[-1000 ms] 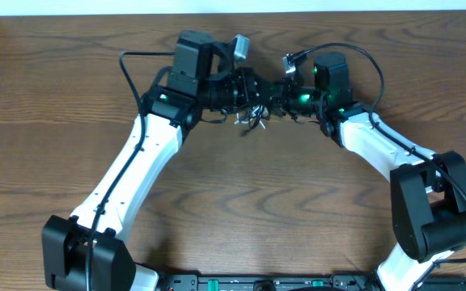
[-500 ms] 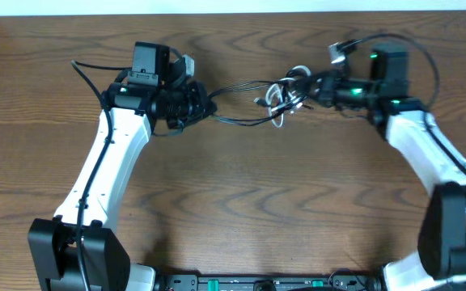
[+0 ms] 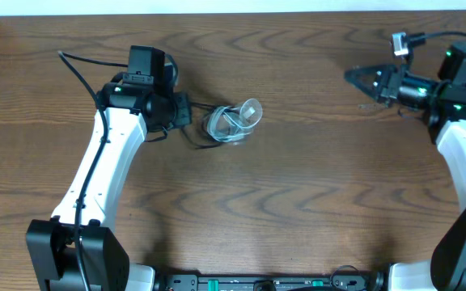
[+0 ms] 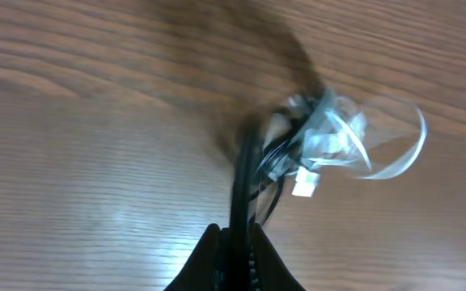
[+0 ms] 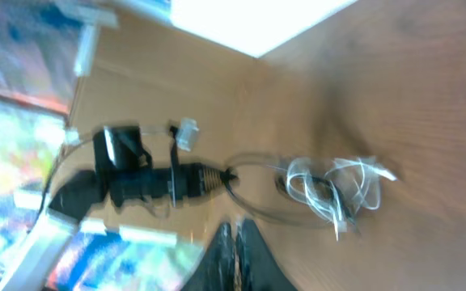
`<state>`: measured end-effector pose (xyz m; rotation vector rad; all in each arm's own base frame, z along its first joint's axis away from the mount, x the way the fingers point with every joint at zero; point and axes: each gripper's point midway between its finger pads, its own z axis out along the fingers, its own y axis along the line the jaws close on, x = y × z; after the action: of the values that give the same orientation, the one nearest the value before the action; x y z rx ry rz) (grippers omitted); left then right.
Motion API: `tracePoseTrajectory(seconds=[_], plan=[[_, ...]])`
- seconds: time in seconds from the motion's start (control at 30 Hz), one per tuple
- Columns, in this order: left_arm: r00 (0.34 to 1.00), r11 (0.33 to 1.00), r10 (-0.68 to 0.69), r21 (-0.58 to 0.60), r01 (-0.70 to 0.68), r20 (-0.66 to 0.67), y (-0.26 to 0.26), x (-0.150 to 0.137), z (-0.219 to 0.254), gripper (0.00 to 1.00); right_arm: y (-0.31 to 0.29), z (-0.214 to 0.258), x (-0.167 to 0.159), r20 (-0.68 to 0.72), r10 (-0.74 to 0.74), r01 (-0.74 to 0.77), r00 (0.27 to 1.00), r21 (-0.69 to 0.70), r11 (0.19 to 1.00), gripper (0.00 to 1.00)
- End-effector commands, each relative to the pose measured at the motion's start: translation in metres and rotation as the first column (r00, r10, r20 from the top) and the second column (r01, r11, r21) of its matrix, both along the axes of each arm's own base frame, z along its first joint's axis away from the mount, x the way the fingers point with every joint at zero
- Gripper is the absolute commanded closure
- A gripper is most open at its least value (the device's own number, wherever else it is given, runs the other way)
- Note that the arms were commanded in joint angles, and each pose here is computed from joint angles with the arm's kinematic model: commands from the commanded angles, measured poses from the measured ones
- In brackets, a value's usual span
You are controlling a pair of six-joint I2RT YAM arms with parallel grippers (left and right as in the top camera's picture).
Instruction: Untangle cables
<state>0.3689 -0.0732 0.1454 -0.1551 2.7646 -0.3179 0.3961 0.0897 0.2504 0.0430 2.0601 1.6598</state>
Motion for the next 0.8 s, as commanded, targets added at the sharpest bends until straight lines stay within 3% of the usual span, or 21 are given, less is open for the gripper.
tracePoseTrajectory(seconds=[0.0, 0.1, 0.2, 0.27, 0.37, 0.47, 0.63, 0.7, 0.77], plan=[[1.0, 0.997, -0.009, 0.078, 0.007, 0.027, 0.011, 0.003, 0.002, 0.93, -0.006, -0.023, -0.003, 0.028, -0.05, 0.054, 0.998, -0.138, 0.989, 0.99], [0.999, 0.999, -0.032, 0.037, 0.031, 0.023, 0.003, 0.002, 0.003, 0.93, -0.012, -0.059, -0.008, -0.062, -0.114, 0.092, 0.992, -0.284, 0.954, 0.99], [0.995, 0.995, -0.093, -0.017, 0.094, 0.034, -0.009, 0.001, 0.006, 0.92, -0.006, -0.071, -0.015, -0.078, -0.093, 0.062, 0.993, -0.338, 0.939, 0.99], [0.99, 0.989, -0.132, -0.065, 0.135, 0.051, -0.02, 0.002, 0.009, 0.93, 0.002, -0.072, -0.017, -0.077, -0.075, 0.043, 0.994, -0.347, 0.937, 0.95], [0.974, 0.959, -0.205, -0.178, 0.22, 0.099, -0.043, 0.003, 0.02, 0.93, 0.013, -0.071, -0.019, -0.069, -0.046, 0.019, 0.997, -0.348, 0.937, 0.8], [0.941, 0.891, -0.287, -0.312, 0.33, 0.177, -0.071, 0.002, 0.038, 0.92, 0.024, -0.074, -0.02, -0.074, -0.031, 0.002, 0.997, -0.369, 0.93, 0.67], [0.863, 0.696, -0.368, -0.512, 0.502, 0.346, -0.111, -0.004, 0.083, 0.93, 0.047, -0.079, -0.023, -0.098, -0.015, -0.025, 0.995, -0.392, 0.919, 0.64], [0.861, 0.649, -0.356, -0.568, 0.507, 0.363, -0.118, -0.005, 0.096, 0.93, 0.058, -0.077, -0.022, -0.095, -0.004, -0.033, 0.995, -0.387, 0.921, 0.63], [0.896, 0.648, -0.309, -0.619, 0.444, 0.319, -0.119, -0.002, 0.099, 0.93, 0.067, -0.075, -0.021, -0.098, -0.009, -0.03, 0.995, -0.384, 0.923, 0.64]])
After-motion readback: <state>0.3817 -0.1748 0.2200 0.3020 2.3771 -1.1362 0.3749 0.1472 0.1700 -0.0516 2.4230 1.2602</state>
